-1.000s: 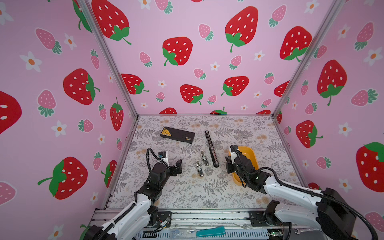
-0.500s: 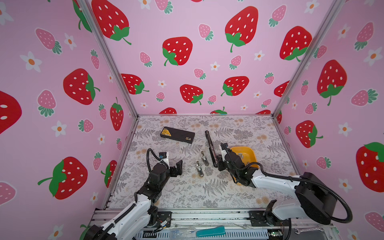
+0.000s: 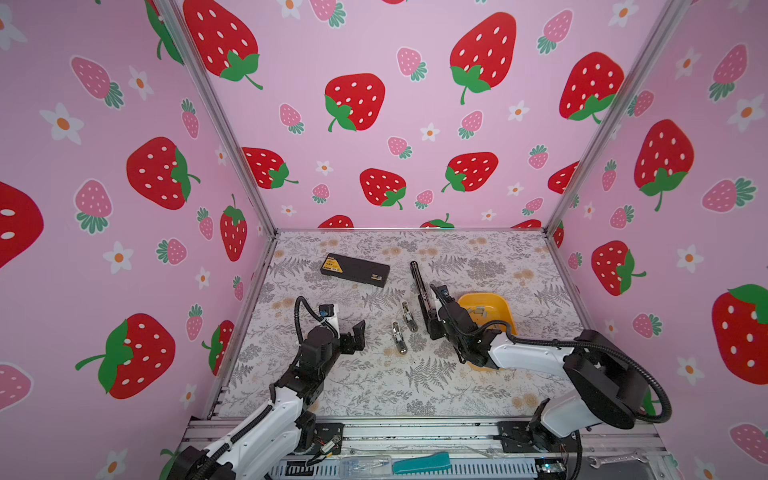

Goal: Load the staples into the stapler

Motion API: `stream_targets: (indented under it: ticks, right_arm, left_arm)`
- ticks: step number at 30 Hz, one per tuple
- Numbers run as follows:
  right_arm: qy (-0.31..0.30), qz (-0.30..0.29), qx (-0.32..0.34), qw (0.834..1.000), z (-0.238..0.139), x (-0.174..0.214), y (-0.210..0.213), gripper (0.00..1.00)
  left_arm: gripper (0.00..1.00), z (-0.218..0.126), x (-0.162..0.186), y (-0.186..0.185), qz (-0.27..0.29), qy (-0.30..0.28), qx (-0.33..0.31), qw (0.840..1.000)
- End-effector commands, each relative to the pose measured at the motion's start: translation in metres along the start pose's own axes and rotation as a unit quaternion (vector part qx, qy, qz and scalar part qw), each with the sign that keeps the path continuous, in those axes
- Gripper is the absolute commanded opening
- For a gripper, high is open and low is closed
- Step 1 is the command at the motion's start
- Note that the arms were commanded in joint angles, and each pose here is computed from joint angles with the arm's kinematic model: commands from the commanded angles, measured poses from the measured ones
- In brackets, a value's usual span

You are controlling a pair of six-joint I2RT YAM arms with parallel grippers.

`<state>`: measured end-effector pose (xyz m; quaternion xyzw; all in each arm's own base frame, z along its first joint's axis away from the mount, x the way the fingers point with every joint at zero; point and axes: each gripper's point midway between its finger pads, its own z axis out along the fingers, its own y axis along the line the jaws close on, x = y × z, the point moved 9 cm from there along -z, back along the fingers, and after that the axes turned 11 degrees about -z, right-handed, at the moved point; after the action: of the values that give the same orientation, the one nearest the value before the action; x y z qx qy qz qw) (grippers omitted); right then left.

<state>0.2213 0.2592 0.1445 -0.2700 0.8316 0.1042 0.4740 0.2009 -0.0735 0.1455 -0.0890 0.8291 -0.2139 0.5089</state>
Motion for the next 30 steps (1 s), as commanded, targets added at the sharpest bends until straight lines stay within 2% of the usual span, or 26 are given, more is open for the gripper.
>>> stream_targets:
  ticks: [1,17,30]
  right_arm:
    - [-0.015,0.006,0.014,1.000,0.005,-0.009,0.003,0.03]
    - [0.003,-0.015,0.027,1.000,0.019,-0.002,0.005,0.03]
    - [0.007,-0.025,0.040,0.999,0.026,-0.002,0.005,0.04]
  left_arm:
    - [0.99,0.000,-0.006,-0.003,-0.006,-0.009,0.009,1.000]
    - [0.98,0.003,0.001,-0.019,0.028,0.023,0.102,0.994]
    - [0.96,0.006,0.002,-0.021,0.032,0.029,0.104,0.994]
